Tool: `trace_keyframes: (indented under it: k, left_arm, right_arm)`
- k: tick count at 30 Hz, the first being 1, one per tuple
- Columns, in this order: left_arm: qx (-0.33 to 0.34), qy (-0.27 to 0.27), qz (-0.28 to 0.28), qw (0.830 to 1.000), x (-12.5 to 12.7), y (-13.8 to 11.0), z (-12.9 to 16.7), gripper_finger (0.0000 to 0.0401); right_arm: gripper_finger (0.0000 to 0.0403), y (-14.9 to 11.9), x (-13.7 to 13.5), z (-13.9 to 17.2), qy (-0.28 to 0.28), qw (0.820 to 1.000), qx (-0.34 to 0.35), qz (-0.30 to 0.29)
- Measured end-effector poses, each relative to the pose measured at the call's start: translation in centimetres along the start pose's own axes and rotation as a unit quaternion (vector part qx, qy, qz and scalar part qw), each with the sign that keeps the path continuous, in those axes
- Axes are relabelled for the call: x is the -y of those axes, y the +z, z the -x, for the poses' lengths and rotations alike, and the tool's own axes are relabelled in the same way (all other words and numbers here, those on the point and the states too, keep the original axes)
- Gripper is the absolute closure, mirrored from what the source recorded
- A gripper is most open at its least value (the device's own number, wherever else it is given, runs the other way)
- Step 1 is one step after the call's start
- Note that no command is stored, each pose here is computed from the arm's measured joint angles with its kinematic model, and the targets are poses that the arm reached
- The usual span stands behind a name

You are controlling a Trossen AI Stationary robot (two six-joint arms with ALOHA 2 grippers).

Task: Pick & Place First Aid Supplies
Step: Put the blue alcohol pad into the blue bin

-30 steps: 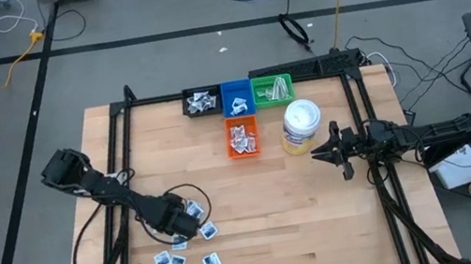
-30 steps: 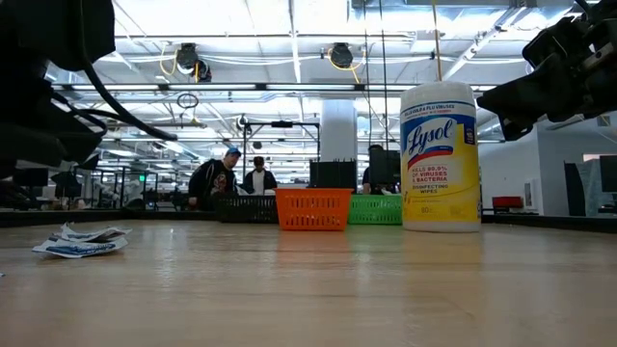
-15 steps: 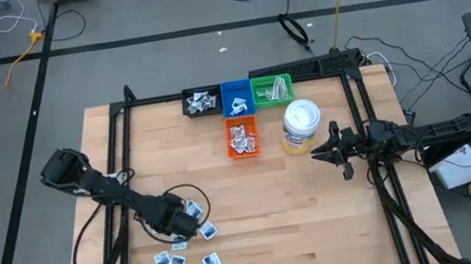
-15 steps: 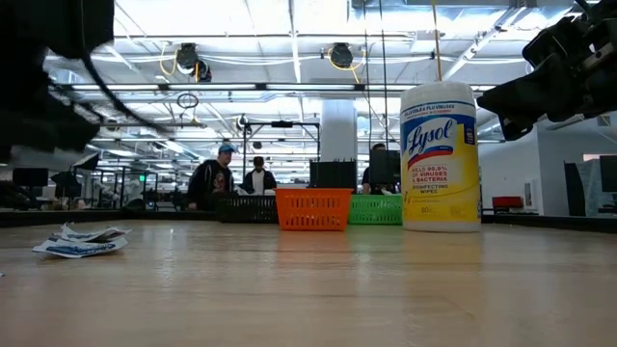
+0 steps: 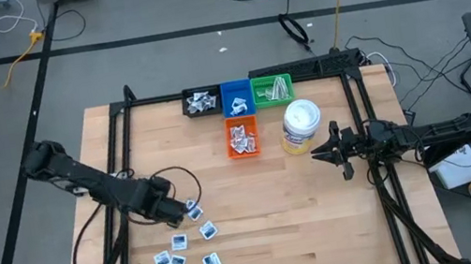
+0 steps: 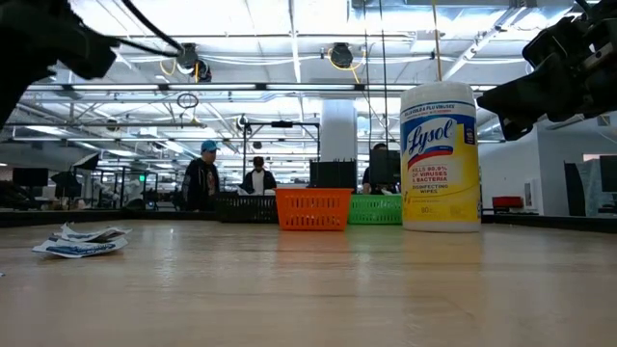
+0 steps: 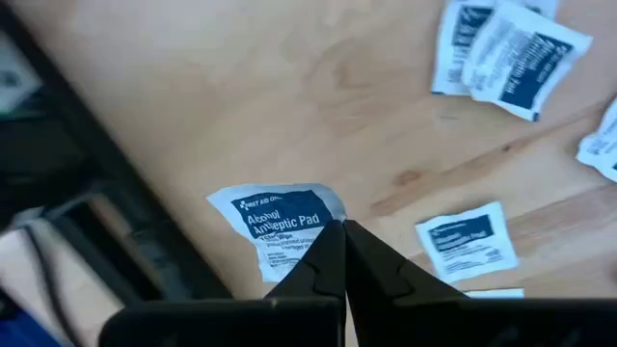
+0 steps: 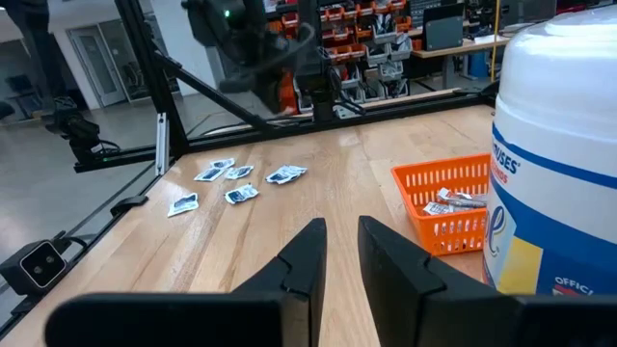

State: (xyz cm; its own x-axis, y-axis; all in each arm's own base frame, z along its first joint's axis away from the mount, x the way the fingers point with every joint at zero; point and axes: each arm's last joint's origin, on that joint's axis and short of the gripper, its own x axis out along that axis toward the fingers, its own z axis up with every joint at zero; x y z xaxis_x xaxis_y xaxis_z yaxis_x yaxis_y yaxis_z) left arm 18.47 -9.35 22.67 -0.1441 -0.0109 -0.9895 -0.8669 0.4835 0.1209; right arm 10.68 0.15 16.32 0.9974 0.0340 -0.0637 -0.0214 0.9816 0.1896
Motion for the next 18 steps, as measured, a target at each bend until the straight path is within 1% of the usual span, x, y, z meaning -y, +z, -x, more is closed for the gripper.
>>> trace_keyframes:
  k: [4,9,11,15,18]
  left_arm:
    - [0.007,0.007,0.0,1.0,-0.9,0.3,1.5,0.0401]
    - [0.007,-0.003,-0.012,1.0,-0.9,1.3,2.0,0.0401]
    - [0.007,-0.018,-0.016,1.0,-0.6,2.4,2.0,0.0401]
    - [0.013,-0.06,-0.024,0.998,0.3,5.7,1.7,0.0401]
    - [0.016,-0.079,-0.02,0.997,-0.2,8.3,1.7,0.0401]
  right_arm:
    - [0.0344,0.0,0.0,0.0,0.0,1.0,0.0,0.0]
    - [0.0344,0.0,0.0,0.0,0.0,1.0,0.0,0.0]
    - [0.0344,0.0,0.0,0.0,0.0,1.0,0.0,0.0]
    - [0.0344,0.0,0.0,0.0,0.0,1.0,0.0,0.0]
    - [0.0344,0.0,0.0,0.0,0.0,1.0,0.0,0.0]
